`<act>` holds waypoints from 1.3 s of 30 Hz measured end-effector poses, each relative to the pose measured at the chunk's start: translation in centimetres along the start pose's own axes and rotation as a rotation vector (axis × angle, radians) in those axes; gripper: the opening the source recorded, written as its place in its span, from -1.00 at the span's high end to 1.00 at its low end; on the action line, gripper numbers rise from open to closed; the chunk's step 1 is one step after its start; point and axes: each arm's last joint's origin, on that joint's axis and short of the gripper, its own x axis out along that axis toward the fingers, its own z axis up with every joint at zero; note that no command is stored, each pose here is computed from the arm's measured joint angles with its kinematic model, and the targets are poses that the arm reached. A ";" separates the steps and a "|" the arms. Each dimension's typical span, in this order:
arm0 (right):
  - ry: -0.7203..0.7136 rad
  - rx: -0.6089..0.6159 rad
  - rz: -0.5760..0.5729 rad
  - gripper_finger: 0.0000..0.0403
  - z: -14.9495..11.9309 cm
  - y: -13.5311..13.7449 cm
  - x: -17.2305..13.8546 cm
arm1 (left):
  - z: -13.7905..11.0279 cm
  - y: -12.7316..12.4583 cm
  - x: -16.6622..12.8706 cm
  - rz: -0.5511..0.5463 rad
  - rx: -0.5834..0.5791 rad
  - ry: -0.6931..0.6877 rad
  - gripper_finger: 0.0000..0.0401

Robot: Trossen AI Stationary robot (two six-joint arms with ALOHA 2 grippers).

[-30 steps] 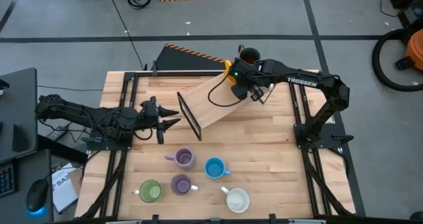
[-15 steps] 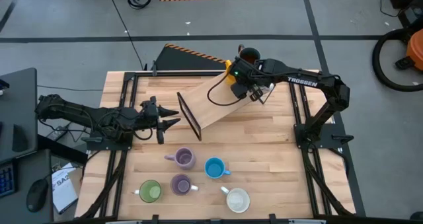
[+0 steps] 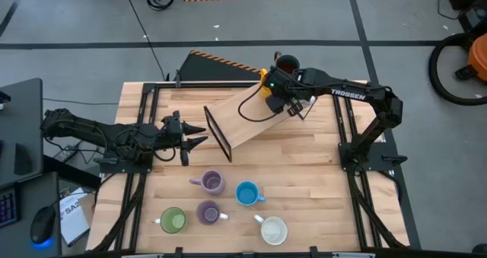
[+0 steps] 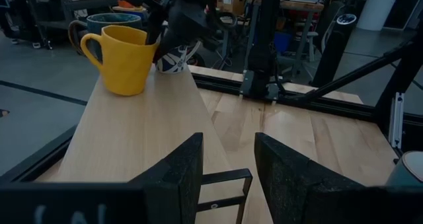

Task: Place coffee mugs
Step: Put the yellow mug on the shelf, then put the purple mug on the shelf

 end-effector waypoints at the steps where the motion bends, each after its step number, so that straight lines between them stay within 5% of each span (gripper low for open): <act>1: -0.001 0.003 -0.004 0.59 0.0 0.0 0.0 | 0.0 0.0 0.0 0.000 0.000 0.000 0.29; 12: -0.004 0.035 -0.049 0.28 0.2 -0.4 0.0 | 0.0 0.0 0.0 0.000 -0.019 0.000 0.29; 39: 0.079 0.136 -0.137 0.28 -0.1 -1.0 0.0 | 0.0 0.0 0.0 0.000 -0.017 0.000 0.29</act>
